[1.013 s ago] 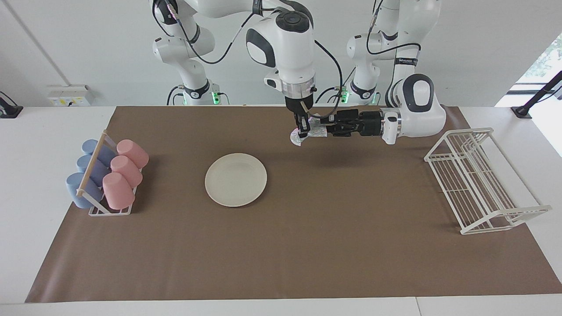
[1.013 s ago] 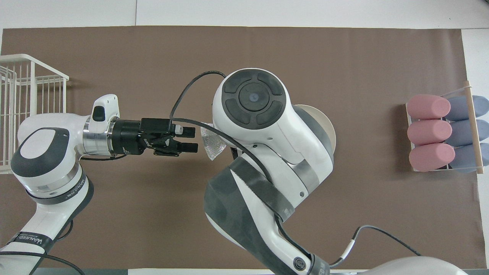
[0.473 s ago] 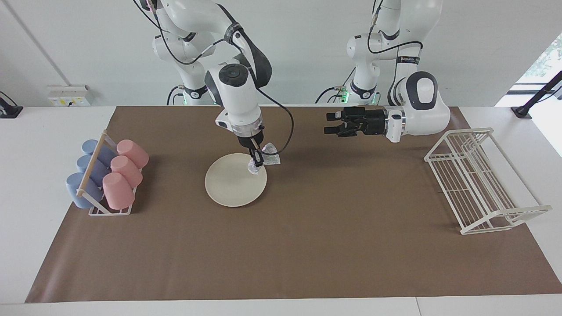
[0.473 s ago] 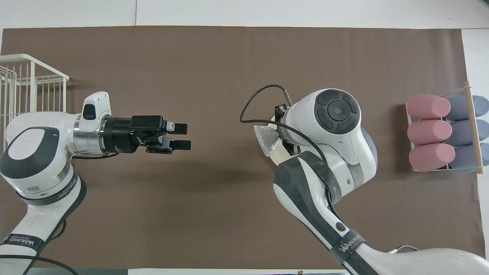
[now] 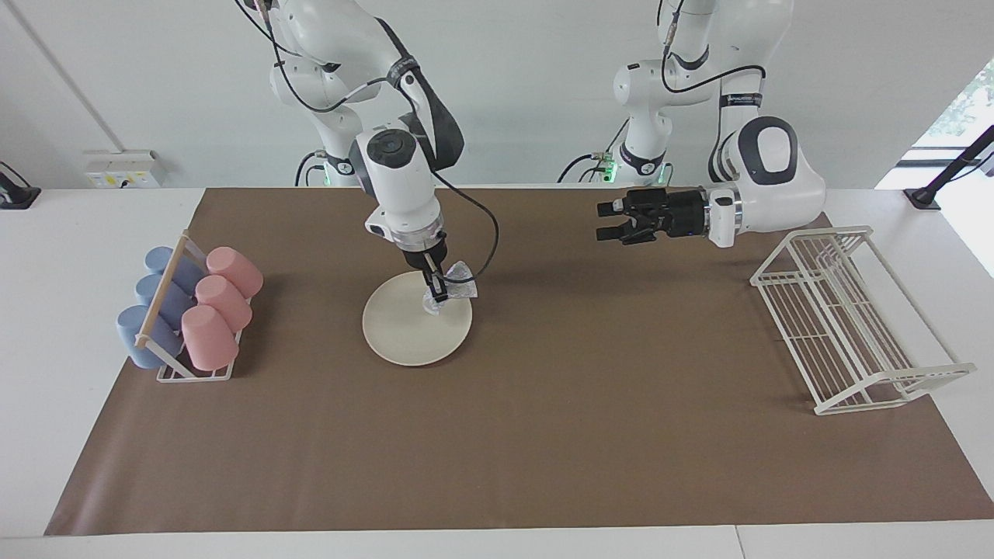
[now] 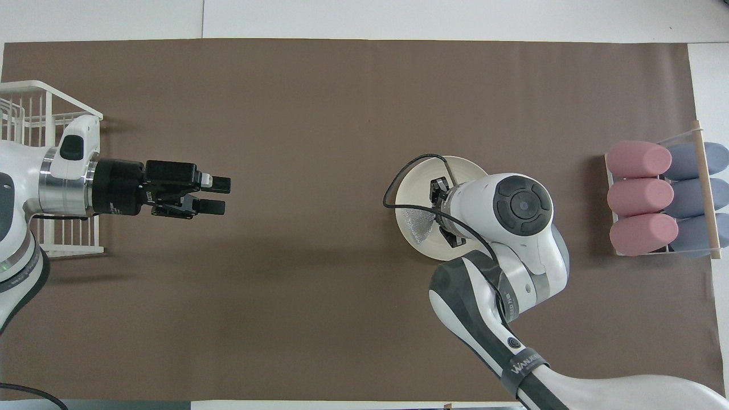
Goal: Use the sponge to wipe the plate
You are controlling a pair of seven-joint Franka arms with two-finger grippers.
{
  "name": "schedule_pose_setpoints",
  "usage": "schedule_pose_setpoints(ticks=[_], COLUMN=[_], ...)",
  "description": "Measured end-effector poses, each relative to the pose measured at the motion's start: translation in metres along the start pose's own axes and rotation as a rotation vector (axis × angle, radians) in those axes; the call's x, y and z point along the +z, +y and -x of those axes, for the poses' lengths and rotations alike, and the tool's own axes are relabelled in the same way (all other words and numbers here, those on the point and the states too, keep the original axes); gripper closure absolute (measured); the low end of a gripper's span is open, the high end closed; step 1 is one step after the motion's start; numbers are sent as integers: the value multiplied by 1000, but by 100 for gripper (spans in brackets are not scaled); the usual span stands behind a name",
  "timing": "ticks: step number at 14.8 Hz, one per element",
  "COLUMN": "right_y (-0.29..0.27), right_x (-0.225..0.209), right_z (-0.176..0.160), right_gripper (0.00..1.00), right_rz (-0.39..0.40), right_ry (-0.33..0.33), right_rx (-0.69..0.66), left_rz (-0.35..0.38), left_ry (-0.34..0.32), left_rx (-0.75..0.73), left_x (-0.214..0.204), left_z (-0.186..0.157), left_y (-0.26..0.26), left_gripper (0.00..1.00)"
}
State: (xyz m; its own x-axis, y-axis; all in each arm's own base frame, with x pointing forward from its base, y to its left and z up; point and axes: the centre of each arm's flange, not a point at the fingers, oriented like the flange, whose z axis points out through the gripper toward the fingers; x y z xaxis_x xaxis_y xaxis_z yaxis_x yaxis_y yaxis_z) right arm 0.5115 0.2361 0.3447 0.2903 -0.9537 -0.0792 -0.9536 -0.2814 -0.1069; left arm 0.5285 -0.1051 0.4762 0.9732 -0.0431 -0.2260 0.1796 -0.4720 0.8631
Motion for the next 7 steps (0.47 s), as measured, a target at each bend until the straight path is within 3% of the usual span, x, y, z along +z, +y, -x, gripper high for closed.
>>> schedule_pose_setpoints(ticks=[3,7], right_y=[7,9], right_x=[14,21], right_z=[-4,-13], right_gripper=[89,89], right_rz=[20,35], right_ry=[0,-1], right_rx=[-5,-19], left_rz=[-224,-357], left_ry=[13,6], left_rx=[16,26], left_x=[-18,-16], left_z=[4,11], left_y=[23,29], left_gripper=[0,0])
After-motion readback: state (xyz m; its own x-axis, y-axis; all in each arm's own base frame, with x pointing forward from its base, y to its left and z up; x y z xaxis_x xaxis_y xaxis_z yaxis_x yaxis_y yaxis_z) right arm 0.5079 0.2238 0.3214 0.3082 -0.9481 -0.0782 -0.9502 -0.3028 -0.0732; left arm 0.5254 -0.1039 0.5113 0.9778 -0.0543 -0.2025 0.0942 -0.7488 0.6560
